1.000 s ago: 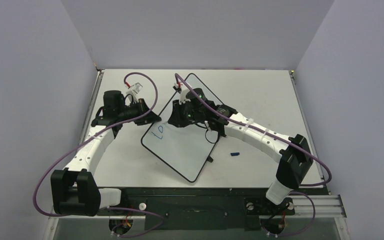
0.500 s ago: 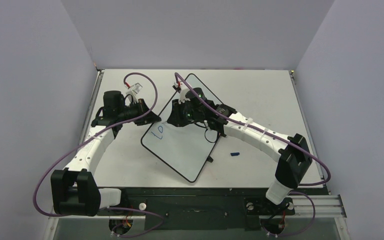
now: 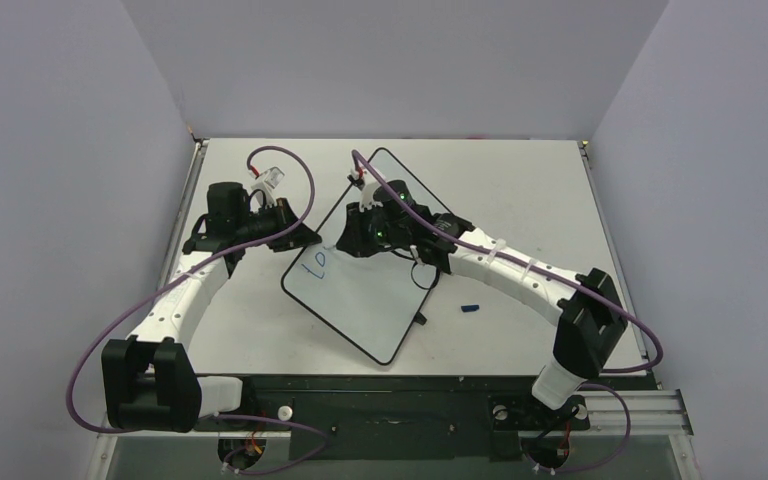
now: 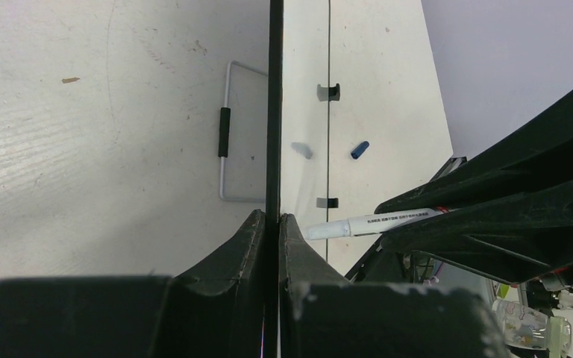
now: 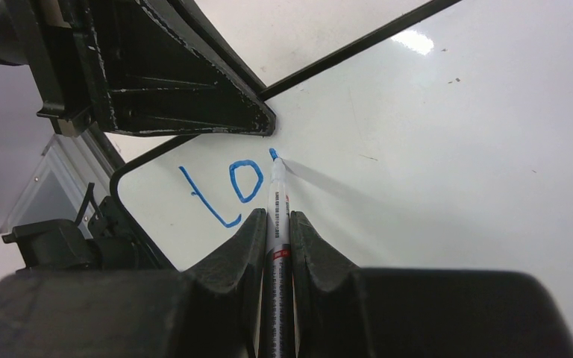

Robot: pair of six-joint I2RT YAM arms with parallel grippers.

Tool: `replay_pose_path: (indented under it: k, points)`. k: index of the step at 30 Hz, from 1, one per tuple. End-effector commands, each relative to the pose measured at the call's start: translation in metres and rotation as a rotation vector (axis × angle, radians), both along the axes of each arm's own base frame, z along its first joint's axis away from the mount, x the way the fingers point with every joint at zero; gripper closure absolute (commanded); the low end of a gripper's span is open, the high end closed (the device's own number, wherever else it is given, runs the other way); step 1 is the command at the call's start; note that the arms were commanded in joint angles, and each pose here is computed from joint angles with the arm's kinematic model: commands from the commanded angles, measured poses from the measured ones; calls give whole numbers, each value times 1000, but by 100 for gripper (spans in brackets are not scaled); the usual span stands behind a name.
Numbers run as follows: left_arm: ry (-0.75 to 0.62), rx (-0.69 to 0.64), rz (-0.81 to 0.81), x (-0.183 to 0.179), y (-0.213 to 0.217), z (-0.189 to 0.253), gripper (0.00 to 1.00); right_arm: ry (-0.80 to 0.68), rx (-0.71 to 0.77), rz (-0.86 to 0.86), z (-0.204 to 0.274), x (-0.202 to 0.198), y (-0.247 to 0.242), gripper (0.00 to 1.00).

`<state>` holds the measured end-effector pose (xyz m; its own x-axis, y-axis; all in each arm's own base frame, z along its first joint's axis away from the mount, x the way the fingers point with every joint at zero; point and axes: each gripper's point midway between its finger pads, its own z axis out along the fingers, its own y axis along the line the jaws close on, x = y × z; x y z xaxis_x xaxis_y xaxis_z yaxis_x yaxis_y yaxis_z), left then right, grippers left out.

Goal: Write a sentence on the whiteboard

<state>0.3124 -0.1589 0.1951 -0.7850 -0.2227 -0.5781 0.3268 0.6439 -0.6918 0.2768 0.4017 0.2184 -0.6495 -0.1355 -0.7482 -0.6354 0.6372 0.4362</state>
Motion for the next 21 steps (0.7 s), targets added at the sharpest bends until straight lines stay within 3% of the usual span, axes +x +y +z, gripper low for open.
replay_pose_path:
  k: [1,21]
  points:
    - [-140,0,-17,7,-1,29,100,-17,-18,-16,-1,-1,-11,100]
    - [-148,-2,-35,3,-3,31,100,-52,-32,-41,11,14,-7,100]
